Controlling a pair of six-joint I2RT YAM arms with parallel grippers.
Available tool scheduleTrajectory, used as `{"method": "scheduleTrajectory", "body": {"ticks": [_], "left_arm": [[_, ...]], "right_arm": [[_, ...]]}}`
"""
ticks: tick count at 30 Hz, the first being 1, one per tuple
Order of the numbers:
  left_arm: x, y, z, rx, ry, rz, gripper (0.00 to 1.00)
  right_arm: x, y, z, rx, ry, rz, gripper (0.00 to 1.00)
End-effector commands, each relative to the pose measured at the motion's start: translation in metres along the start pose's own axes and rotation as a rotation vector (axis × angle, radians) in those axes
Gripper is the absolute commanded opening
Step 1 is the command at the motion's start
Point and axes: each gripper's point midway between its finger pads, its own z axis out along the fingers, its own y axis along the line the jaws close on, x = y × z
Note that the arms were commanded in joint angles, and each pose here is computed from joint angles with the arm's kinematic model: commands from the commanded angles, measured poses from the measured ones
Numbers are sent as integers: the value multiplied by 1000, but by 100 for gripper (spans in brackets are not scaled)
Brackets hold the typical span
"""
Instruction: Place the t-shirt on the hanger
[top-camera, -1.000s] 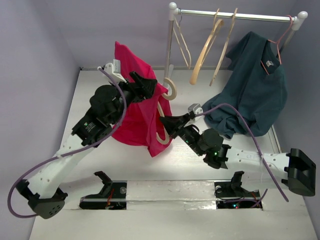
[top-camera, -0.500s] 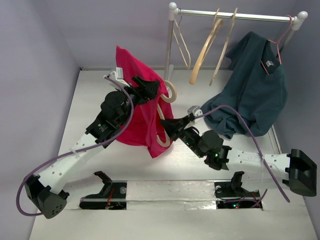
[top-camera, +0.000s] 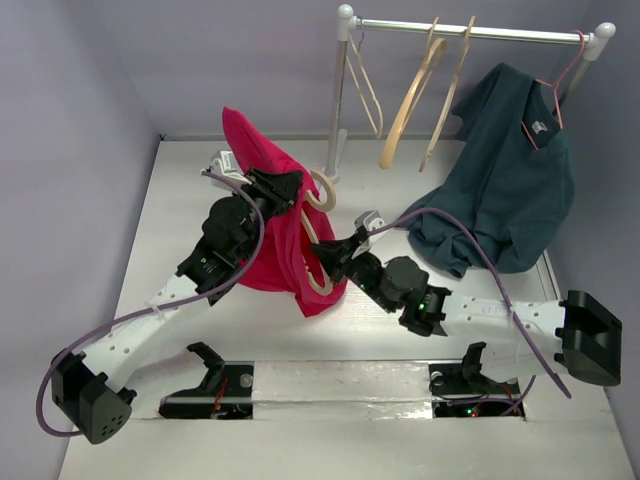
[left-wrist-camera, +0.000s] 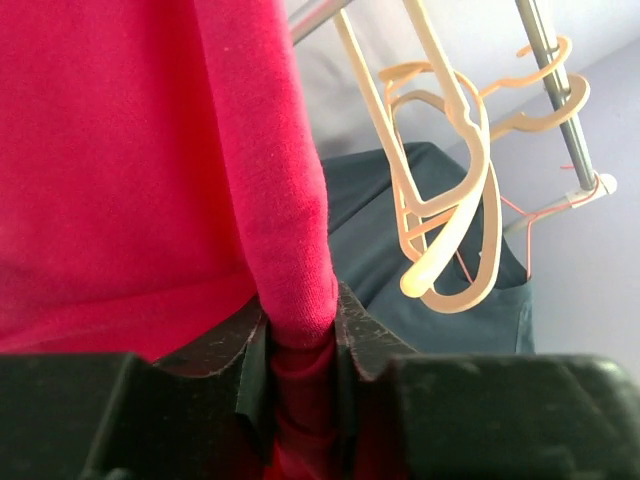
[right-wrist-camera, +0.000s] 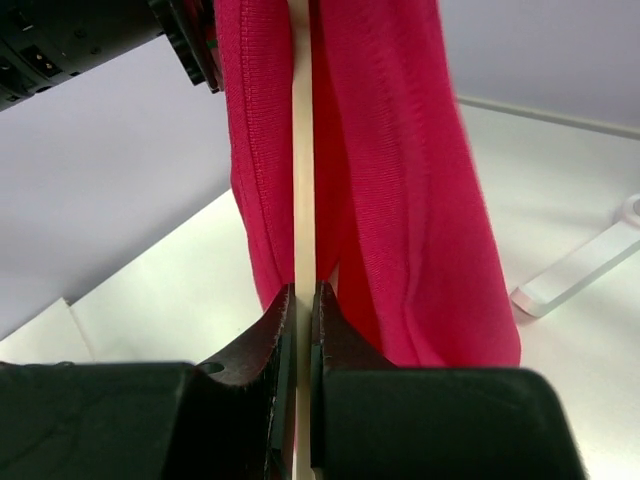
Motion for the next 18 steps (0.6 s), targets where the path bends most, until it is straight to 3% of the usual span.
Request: {"method": "scheduleTrajectory", "body": {"ticks": [1,6,9,10,13,18], "left_arm": [[-14,-17,-13,78,-47,-33,0],[-27,-14,-28,68,-90,-53,0],[-41,-15,-39,79,-128,-83,0],[-43,-17,-41,83,-130,-91,0],[-49,-26,-47,107,-131,-107,0],[-56,-37,-49,143,-124,-120,0]], "right_arm": [[-42,24,6,-66,-92,54,0],[-31,23,6,-38,-4,89,0],[-24,23,-1,-31,68,116,20],[-22,25,-4,-40,91,116,36],[-18,19,-22,-25,141,138,58],[-4,-2,-56,13,169,145,59]]}}
